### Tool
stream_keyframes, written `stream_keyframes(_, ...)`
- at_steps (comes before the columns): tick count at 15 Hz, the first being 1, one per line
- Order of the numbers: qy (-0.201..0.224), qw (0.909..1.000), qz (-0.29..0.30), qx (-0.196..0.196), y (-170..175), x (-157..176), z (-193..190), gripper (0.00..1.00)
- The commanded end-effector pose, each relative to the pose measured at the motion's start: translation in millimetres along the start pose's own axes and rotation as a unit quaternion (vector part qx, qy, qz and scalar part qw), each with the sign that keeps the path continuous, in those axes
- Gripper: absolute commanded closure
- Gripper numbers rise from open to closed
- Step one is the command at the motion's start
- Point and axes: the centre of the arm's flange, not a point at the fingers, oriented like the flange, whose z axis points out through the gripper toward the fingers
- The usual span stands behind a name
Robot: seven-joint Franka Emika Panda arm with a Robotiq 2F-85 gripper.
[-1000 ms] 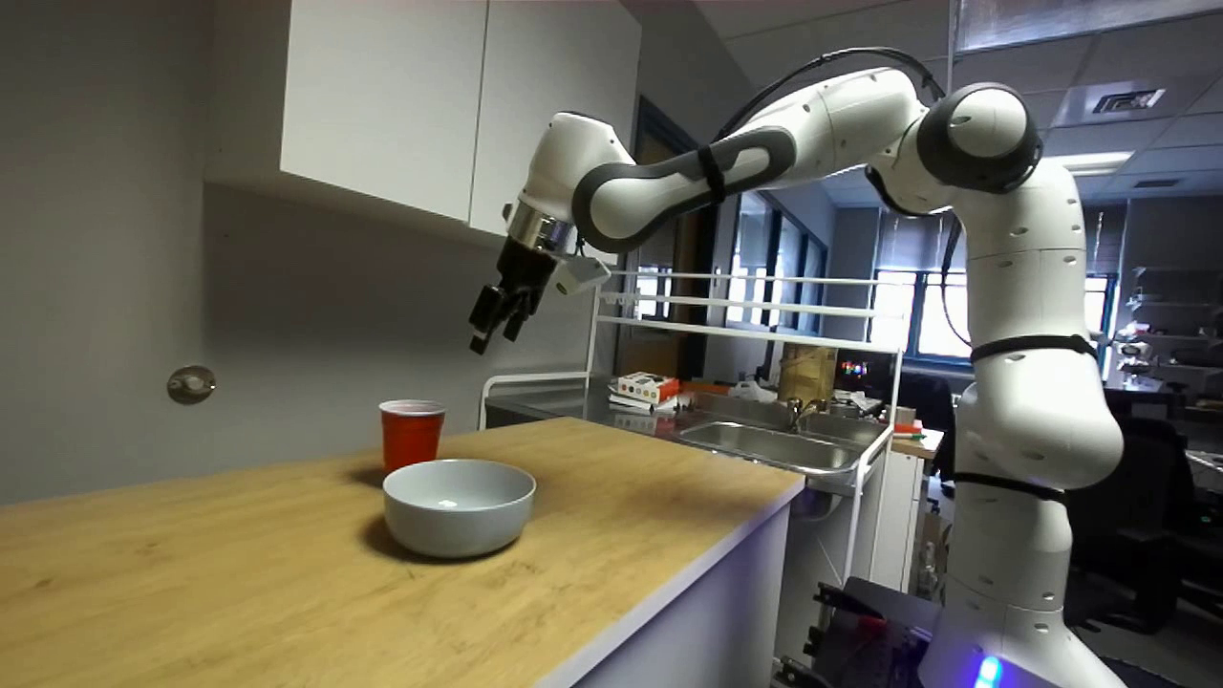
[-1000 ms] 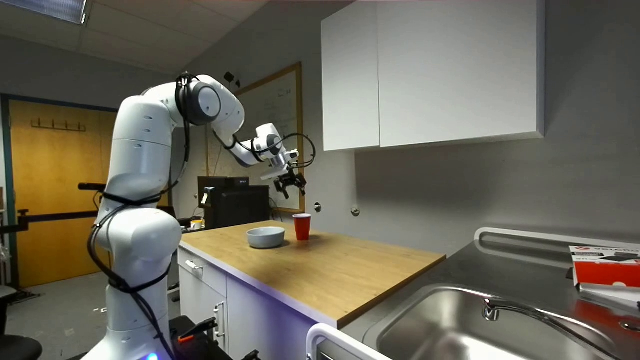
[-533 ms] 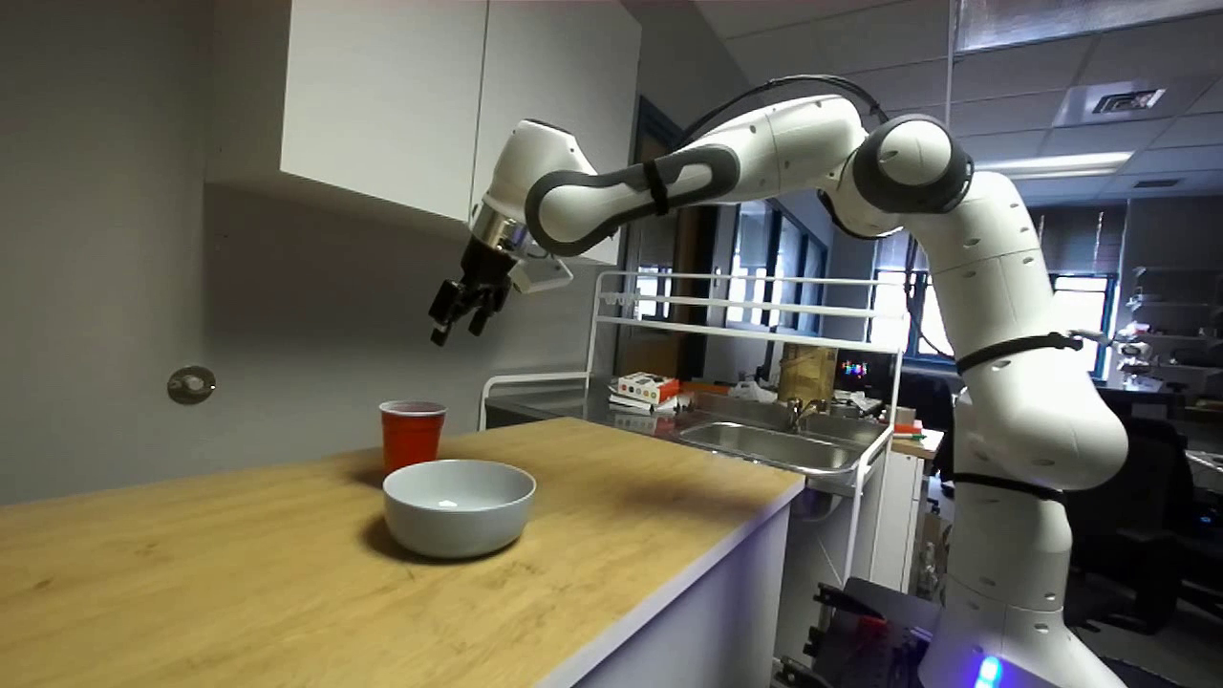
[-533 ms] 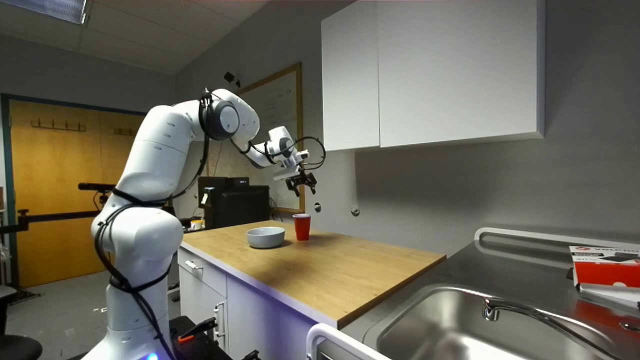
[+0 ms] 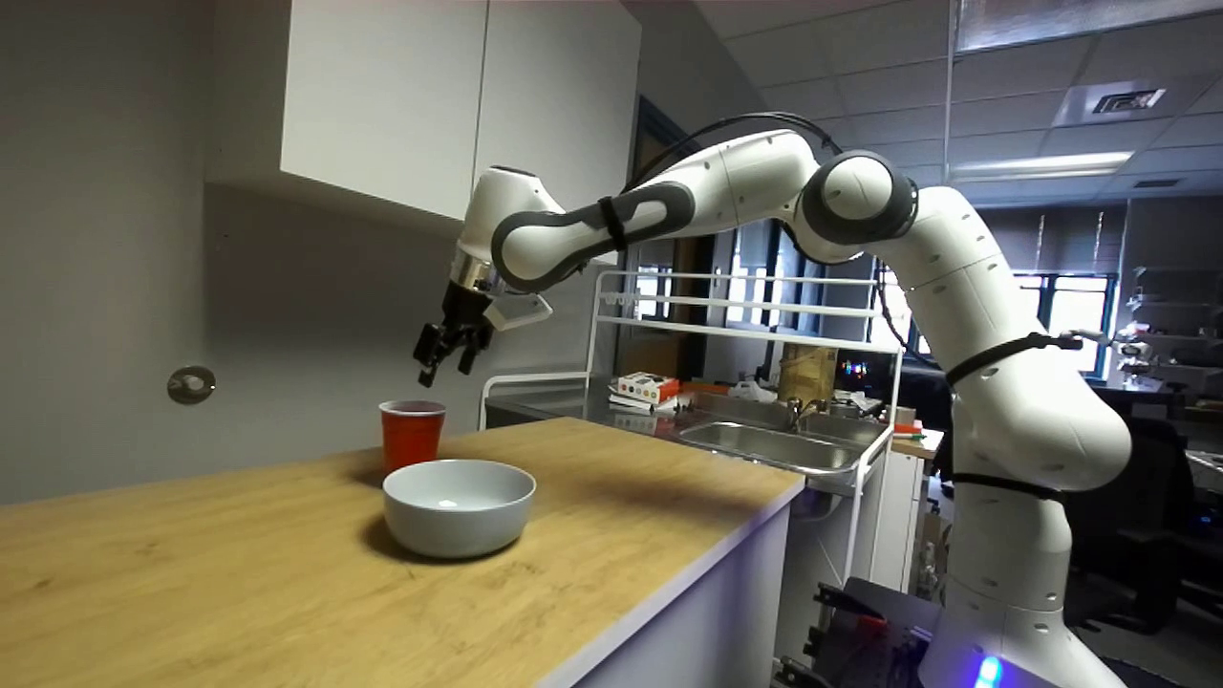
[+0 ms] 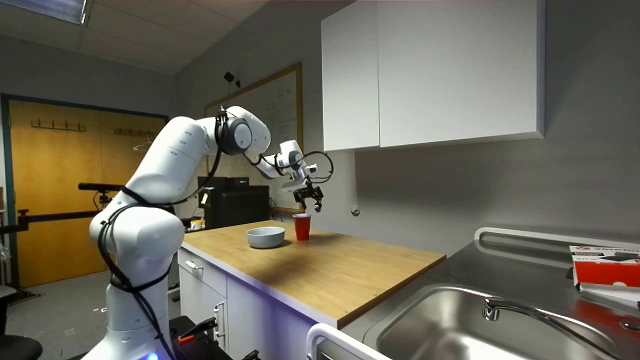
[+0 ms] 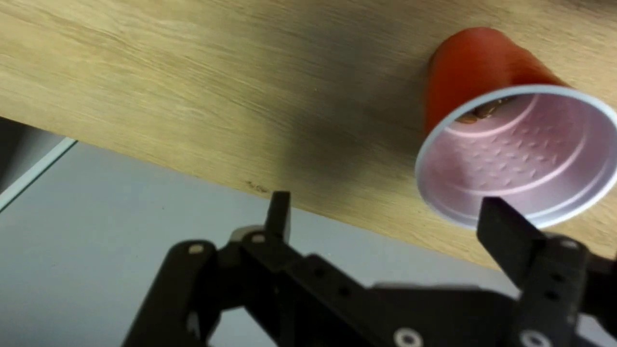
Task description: Pour the contents of the cup into the bowl
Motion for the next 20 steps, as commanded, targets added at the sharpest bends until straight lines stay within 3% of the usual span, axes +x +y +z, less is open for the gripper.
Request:
stream_keyframes(1,-0.022,0.9997,0.008,0.0,4.8,12.9,22.3,0.0)
stream_keyframes(5,-0.046,0.9988,0.017,0.003,7.8,7.4,49.0,0.0)
stream_keyframes(6,-0.051,0.9985,0.019,0.002,8.0,5.4,56.0,0.25)
stream_keyframes(8,-0.061,0.998,0.019,0.0,7.9,1.2,66.2,0.33)
stream_keyframes(15,-0.083,0.9964,0.018,-0.007,5.6,-9.7,77.4,0.88)
stream_keyframes(16,-0.086,0.9962,0.014,-0.011,3.5,-12.4,75.2,0.93)
stream_keyframes(20,-0.087,0.9957,-0.008,-0.032,-7.7,-24.2,43.5,0.97)
